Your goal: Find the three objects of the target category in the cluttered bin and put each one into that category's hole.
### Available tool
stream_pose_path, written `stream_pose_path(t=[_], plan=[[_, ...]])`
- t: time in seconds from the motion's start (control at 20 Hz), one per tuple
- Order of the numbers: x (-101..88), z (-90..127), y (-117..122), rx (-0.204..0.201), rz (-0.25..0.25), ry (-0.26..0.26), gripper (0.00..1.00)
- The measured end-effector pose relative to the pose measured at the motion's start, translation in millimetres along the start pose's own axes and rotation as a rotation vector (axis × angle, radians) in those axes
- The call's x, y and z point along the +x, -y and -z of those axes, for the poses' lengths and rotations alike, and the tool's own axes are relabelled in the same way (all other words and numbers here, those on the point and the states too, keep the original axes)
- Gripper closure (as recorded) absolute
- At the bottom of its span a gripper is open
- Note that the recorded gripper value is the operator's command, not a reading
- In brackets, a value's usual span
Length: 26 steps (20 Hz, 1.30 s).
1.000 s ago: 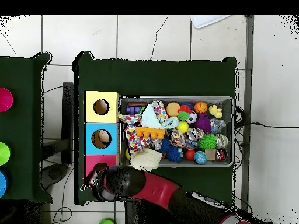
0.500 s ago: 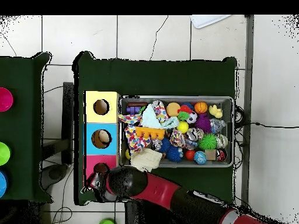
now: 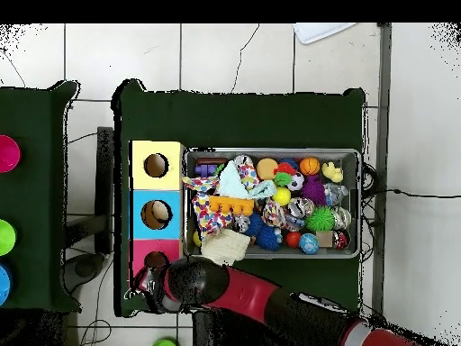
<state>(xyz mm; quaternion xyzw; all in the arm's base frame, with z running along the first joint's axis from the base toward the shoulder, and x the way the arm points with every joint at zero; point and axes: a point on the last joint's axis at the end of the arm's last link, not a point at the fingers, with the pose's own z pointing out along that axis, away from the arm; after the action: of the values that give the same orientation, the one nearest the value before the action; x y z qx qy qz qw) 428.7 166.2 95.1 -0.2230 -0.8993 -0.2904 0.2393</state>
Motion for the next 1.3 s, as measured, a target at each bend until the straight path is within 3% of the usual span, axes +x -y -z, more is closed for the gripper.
stream_pose_path(t=[1.3], plan=[[-5.6, 12, -2, -0.032, 0.009, 0.011, 1.00]])
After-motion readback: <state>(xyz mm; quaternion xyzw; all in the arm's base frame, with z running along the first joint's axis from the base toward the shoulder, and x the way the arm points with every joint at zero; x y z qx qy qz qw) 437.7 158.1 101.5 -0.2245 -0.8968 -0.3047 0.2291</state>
